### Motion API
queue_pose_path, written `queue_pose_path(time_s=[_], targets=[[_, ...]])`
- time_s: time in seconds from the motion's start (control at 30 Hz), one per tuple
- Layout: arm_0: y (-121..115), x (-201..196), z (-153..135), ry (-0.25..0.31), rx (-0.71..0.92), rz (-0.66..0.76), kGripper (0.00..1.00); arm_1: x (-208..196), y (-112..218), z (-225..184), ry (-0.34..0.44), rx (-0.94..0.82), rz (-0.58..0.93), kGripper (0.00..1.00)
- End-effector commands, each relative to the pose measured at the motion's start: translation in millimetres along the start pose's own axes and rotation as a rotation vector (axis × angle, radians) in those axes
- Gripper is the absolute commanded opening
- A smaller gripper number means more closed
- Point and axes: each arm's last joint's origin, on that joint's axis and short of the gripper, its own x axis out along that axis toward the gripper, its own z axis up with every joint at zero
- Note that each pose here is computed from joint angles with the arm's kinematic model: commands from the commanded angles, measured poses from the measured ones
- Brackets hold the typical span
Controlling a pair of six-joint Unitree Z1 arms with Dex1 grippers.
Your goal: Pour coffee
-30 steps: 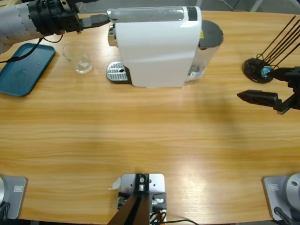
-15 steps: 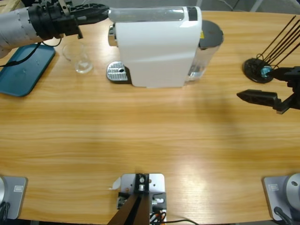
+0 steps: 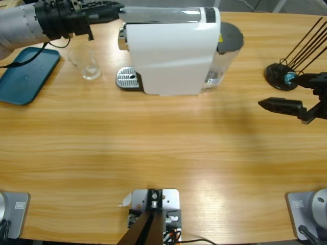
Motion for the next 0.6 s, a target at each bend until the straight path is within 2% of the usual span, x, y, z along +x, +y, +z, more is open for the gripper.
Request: queue_pose_path(time_s=[0.03, 0.33, 0.43, 0.6], targets=[[-52, 1, -12, 0.017, 0.089, -0.081, 0.0, 9, 0, -4, 0.036, 0.009, -0.014, 0.973], [-56, -5, -19, 0.013, 0.118, -0.034, 0.0, 9, 0, -5, 0.036, 0.009, -0.014, 0.973], [-62, -18, -28, -0.053, 0.166, 0.073, 0.0, 9, 0, -5, 0.036, 0.009, -0.014, 0.973], [-80, -40, -43, -0.223, 0.293, 0.187, 0.0, 9, 0, -5, 0.036, 0.009, -0.014, 0.973]])
